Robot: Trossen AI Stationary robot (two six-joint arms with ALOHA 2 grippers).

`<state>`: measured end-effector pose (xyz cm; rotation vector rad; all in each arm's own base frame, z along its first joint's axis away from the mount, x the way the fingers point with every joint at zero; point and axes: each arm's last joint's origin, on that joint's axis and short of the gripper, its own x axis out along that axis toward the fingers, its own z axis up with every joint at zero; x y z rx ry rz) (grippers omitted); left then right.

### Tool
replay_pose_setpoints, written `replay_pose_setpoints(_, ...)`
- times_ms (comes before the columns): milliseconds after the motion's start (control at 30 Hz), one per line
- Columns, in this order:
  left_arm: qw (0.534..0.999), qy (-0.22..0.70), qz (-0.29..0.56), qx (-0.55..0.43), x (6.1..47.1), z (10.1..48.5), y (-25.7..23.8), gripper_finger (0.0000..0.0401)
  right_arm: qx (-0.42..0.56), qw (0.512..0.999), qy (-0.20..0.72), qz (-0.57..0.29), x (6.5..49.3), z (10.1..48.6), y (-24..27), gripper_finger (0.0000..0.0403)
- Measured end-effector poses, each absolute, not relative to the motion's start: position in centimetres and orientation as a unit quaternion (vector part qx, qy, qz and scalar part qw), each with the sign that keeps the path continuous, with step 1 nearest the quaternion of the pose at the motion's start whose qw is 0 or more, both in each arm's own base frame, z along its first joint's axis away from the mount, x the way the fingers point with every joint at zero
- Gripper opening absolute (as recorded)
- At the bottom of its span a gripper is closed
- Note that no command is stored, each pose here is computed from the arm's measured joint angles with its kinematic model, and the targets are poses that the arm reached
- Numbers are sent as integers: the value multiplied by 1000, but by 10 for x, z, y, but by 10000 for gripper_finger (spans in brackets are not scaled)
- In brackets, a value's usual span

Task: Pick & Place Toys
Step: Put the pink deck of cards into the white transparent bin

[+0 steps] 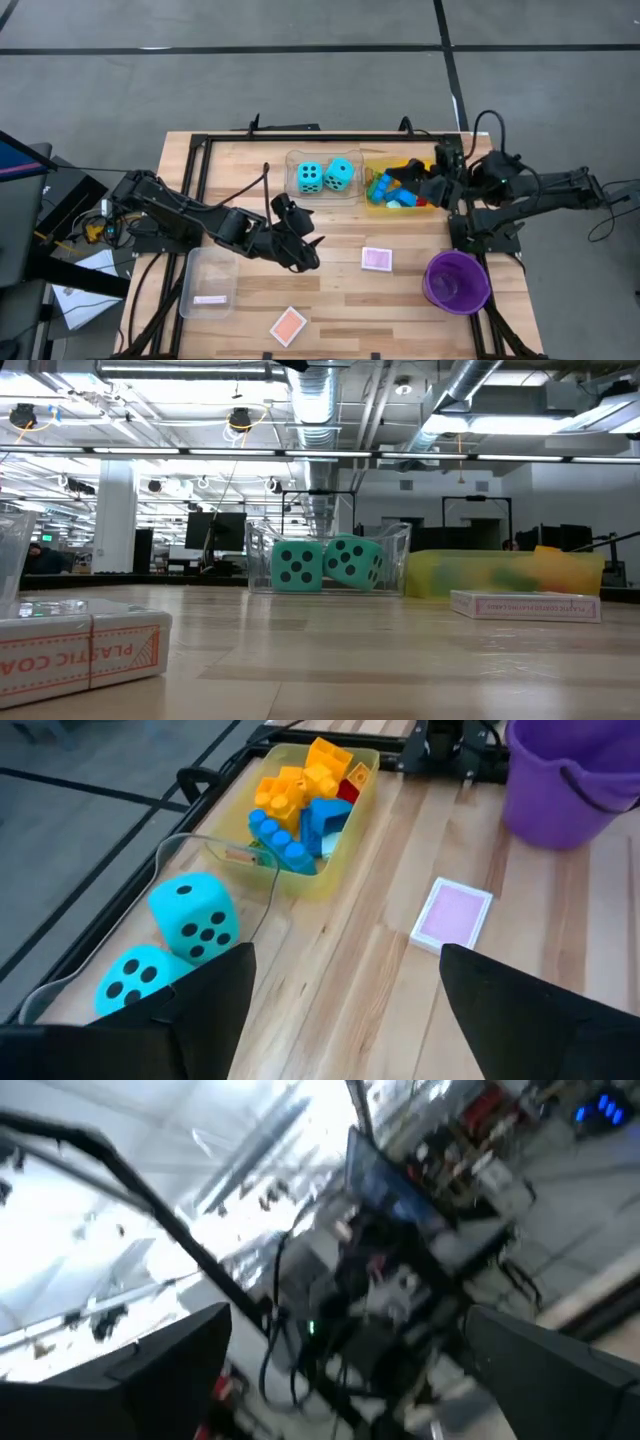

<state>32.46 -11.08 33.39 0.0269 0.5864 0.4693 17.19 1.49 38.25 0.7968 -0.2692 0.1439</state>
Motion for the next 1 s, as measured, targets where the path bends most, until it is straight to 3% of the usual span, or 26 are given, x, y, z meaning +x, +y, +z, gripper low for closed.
replay_pose_setpoints(233, 924, 309, 225, 30, 320, 330, -113, 314, 395, 915, 3, 83, 176, 375, 32, 379)
replay_pose_setpoints(400, 922, 314, 222, 32, 319, 330, -113, 314, 384, 909, 156, 48, 179, 366, 44, 378)
replay_pose_setpoints(633, 923, 314, 222, 31, 319, 330, -113, 314, 329, 849, 410, -54, 196, 316, 62, 378)
replay_pose_setpoints(1000, 922, 313, 225, 29, 321, 330, -111, 314, 235, 771, 577, -130, 251, 233, 80, 378)
